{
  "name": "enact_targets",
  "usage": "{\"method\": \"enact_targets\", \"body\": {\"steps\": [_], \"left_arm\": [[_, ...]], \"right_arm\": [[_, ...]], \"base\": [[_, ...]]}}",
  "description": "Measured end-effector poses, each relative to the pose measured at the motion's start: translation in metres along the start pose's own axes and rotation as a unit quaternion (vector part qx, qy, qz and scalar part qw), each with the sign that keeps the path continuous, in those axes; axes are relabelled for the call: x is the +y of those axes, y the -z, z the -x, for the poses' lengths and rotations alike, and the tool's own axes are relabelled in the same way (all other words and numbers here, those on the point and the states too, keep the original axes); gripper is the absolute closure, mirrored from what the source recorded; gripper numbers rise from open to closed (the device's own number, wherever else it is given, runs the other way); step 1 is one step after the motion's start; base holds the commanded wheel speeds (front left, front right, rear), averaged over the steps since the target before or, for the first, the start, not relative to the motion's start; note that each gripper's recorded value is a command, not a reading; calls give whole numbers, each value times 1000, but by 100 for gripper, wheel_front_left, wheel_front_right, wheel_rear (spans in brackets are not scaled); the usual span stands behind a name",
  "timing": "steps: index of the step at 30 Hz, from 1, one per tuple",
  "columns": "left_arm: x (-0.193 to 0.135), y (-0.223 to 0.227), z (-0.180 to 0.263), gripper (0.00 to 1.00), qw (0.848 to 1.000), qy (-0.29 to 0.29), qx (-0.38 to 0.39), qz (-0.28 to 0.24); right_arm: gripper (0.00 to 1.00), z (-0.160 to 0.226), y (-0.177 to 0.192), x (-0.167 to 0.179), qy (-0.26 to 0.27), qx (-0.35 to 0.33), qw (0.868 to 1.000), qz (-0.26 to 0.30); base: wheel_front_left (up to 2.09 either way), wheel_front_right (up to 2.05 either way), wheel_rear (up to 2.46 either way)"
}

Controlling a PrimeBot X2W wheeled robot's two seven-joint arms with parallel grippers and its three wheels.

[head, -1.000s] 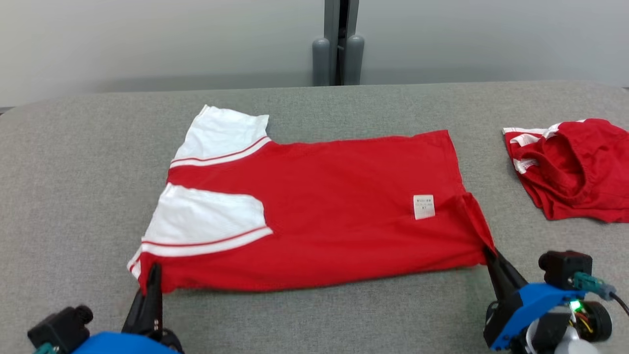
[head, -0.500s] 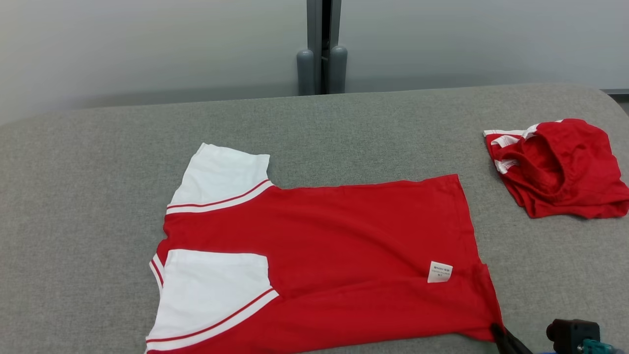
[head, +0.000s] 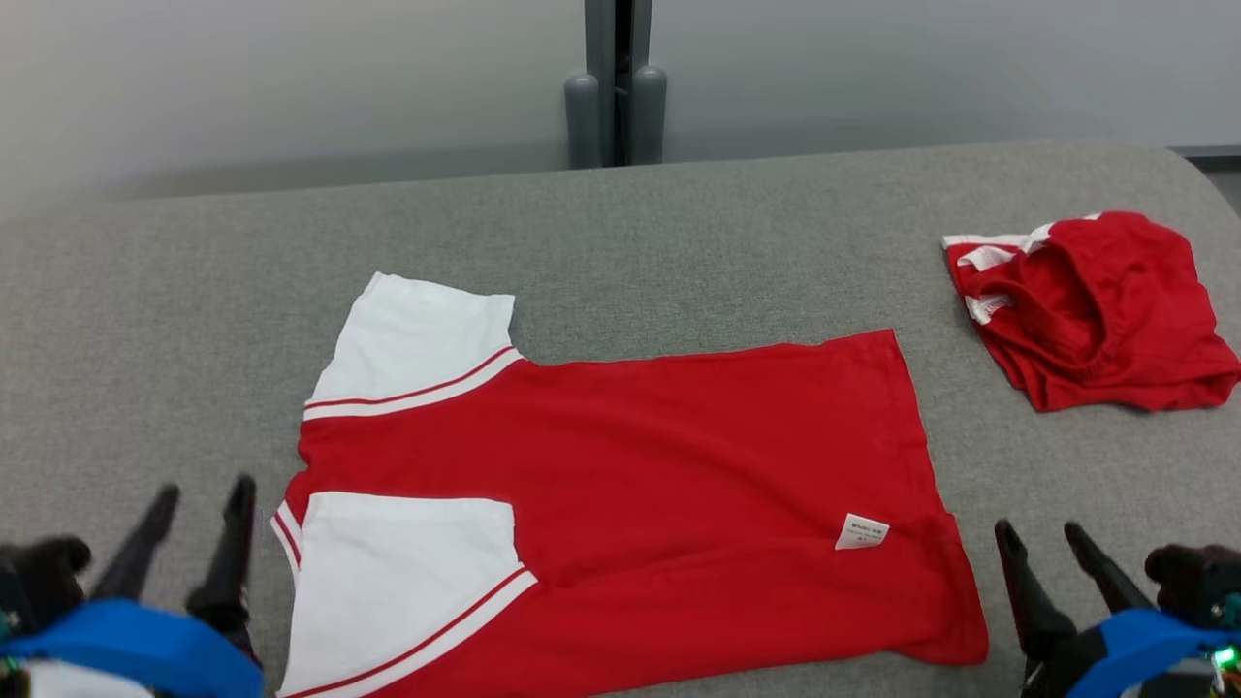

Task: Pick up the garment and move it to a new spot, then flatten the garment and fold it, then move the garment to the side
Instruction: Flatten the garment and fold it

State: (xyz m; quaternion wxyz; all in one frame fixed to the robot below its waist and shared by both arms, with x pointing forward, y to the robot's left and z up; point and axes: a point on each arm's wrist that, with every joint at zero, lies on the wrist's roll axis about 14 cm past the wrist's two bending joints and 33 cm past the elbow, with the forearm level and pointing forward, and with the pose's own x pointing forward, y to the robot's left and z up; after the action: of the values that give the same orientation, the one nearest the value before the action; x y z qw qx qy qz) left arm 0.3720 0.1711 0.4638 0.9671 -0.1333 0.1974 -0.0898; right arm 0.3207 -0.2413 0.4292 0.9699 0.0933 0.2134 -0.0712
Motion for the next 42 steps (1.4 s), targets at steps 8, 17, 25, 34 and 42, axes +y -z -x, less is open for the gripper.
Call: {"method": "enact_targets", "body": {"steps": [8,17,25,34,42], "left_arm": [[-29,-113,-88,0,983,89,-58,-147],[-20,-66,-190,0,973,105,94,-184],[-1,6,-228,0,961,98,207,-154],[3,39,-242,0,946,101,271,-144],[-6,47,-238,100,933,119,303,-154]], "right_arm": [[0,-38,-50,20,-17,-52,998,45],[0,-84,-61,38,-40,-55,995,71],[0,-102,-51,28,-29,-43,996,74],[0,-109,-42,24,-26,-37,996,72],[0,-112,-43,23,-26,-41,996,72]], "base": [[0,0,0],[0,0,0],[0,0,0],[0,0,0],[0,0,0]]}}
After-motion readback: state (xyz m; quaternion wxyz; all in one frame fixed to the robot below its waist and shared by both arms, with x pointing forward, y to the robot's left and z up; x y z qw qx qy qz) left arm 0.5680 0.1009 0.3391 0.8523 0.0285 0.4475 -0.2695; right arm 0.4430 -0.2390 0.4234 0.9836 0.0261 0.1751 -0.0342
